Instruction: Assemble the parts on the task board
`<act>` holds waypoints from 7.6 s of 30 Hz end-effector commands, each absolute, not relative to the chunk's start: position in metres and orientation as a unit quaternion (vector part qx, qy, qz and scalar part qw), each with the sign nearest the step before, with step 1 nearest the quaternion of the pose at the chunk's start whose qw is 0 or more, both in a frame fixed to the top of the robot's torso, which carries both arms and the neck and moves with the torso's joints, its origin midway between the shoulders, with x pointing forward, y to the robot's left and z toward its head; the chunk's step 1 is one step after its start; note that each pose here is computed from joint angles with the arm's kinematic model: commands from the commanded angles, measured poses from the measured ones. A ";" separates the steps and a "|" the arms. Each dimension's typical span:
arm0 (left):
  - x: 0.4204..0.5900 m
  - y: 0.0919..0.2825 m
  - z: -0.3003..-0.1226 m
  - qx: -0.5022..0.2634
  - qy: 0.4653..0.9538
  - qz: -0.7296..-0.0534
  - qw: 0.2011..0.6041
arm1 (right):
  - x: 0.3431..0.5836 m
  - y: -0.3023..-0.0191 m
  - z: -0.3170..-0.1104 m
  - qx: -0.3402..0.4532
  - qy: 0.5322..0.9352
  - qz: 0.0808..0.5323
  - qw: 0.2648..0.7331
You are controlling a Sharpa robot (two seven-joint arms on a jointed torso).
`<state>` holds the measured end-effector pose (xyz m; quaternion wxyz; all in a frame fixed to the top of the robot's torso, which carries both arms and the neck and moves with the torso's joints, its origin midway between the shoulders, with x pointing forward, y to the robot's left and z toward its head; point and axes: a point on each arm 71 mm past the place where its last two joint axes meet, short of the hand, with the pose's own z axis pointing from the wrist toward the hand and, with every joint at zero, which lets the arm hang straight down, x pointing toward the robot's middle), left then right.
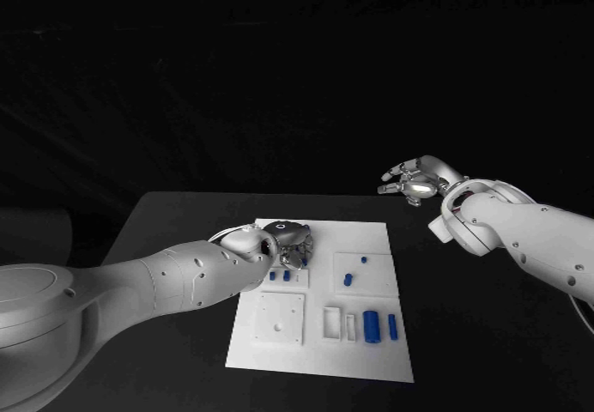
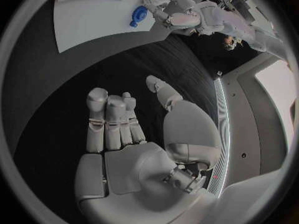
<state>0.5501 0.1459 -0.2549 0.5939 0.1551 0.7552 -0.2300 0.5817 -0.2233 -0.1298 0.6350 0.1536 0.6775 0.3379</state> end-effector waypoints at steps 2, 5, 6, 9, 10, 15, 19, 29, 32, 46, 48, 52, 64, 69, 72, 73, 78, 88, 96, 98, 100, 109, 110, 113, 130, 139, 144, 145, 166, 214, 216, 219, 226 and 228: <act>0.547 0.147 -0.263 0.163 0.762 -0.221 0.587 | 0.581 -0.222 -0.130 0.148 0.678 0.342 0.633; 0.547 0.147 -0.262 0.162 0.758 -0.222 0.592 | 0.581 -0.222 -0.129 0.148 0.678 0.342 0.634; 0.547 0.147 -0.262 0.162 0.757 -0.223 0.593 | 0.581 -0.222 -0.129 0.148 0.678 0.343 0.634; 0.547 0.147 -0.261 0.161 0.753 -0.224 0.597 | 0.581 -0.222 -0.129 0.148 0.677 0.343 0.634; 0.547 0.148 -0.261 0.160 0.752 -0.226 0.598 | 0.581 -0.222 -0.129 0.148 0.677 0.343 0.634; 0.547 0.148 -0.260 0.157 0.748 -0.230 0.603 | 0.581 -0.222 -0.129 0.148 0.677 0.343 0.634; 0.546 0.149 -0.259 0.154 0.744 -0.233 0.607 | 0.581 -0.222 -0.129 0.148 0.677 0.343 0.634; 0.546 0.157 -0.255 0.104 0.738 -0.253 0.616 | 0.581 -0.222 -0.129 0.148 0.677 0.343 0.634; 0.546 0.161 -0.252 0.085 0.736 -0.262 0.619 | 0.581 -0.222 -0.129 0.148 0.677 0.343 0.634; 0.545 0.174 -0.235 0.034 0.727 -0.287 0.623 | 0.581 -0.225 -0.129 0.150 0.677 0.340 0.635; 0.545 0.179 -0.235 0.030 0.729 -0.285 0.622 | 0.581 -0.226 -0.129 0.150 0.677 0.339 0.635; 0.544 0.188 -0.235 0.027 0.732 -0.279 0.621 | 0.581 -0.227 -0.129 0.151 0.677 0.339 0.636; 0.541 0.212 -0.237 0.020 0.742 -0.266 0.615 | 0.581 -0.230 -0.129 0.152 0.677 0.336 0.637; 0.540 0.219 -0.238 0.019 0.746 -0.262 0.612 | 0.581 -0.231 -0.129 0.152 0.677 0.336 0.637; 0.540 0.221 -0.238 0.019 0.748 -0.260 0.611 | 0.581 -0.231 -0.129 0.153 0.677 0.336 0.637; 0.540 0.221 -0.238 0.019 0.748 -0.260 0.610 | 0.581 -0.231 -0.129 0.153 0.677 0.336 0.637; 0.539 0.221 -0.239 0.021 0.752 -0.260 0.605 | 0.581 -0.231 -0.129 0.152 0.677 0.336 0.637; 0.538 0.218 -0.243 0.024 0.757 -0.261 0.599 | 0.581 -0.229 -0.129 0.152 0.677 0.337 0.636; 0.537 0.216 -0.247 0.026 0.759 -0.261 0.596 | 0.581 -0.229 -0.129 0.151 0.677 0.338 0.636; 0.537 0.216 -0.248 0.026 0.759 -0.262 0.596 | 0.580 -0.229 -0.129 0.151 0.677 0.337 0.636; 0.537 0.214 -0.249 0.026 0.759 -0.262 0.595 | 0.581 -0.229 -0.129 0.152 0.677 0.337 0.636; 0.539 0.214 -0.252 0.034 0.761 -0.252 0.597 | 0.580 -0.228 -0.129 0.151 0.677 0.338 0.636; 0.539 0.214 -0.253 0.034 0.761 -0.251 0.597 | 0.580 -0.228 -0.129 0.151 0.677 0.338 0.636; 0.539 0.215 -0.254 0.033 0.762 -0.250 0.596 | 0.580 -0.229 -0.129 0.151 0.677 0.338 0.636; 0.540 0.214 -0.254 0.032 0.762 -0.250 0.597 | 0.580 -0.229 -0.129 0.151 0.677 0.338 0.636; 0.540 0.210 -0.254 0.032 0.762 -0.251 0.596 | 0.581 -0.228 -0.129 0.151 0.677 0.338 0.636; 0.539 0.207 -0.254 0.034 0.762 -0.254 0.595 | 0.580 -0.228 -0.129 0.151 0.677 0.338 0.636; 0.539 0.207 -0.254 0.034 0.761 -0.255 0.595 | 0.580 -0.228 -0.129 0.151 0.677 0.338 0.636; 0.538 0.205 -0.257 0.039 0.771 -0.247 0.585 | 0.581 -0.228 -0.129 0.151 0.678 0.338 0.636; 0.529 0.192 -0.256 0.109 0.749 -0.236 0.609 | 0.580 -0.230 -0.129 0.151 0.677 0.337 0.637; 0.529 0.194 -0.256 0.106 0.748 -0.236 0.611 | 0.580 -0.230 -0.129 0.152 0.677 0.337 0.637; 0.530 0.196 -0.255 0.104 0.746 -0.235 0.614 | 0.580 -0.230 -0.129 0.152 0.676 0.337 0.637; 0.531 0.200 -0.255 0.098 0.749 -0.228 0.615 | 0.581 -0.231 -0.129 0.152 0.677 0.336 0.637; 0.531 0.201 -0.255 0.097 0.747 -0.227 0.617 | 0.581 -0.232 -0.129 0.152 0.677 0.336 0.637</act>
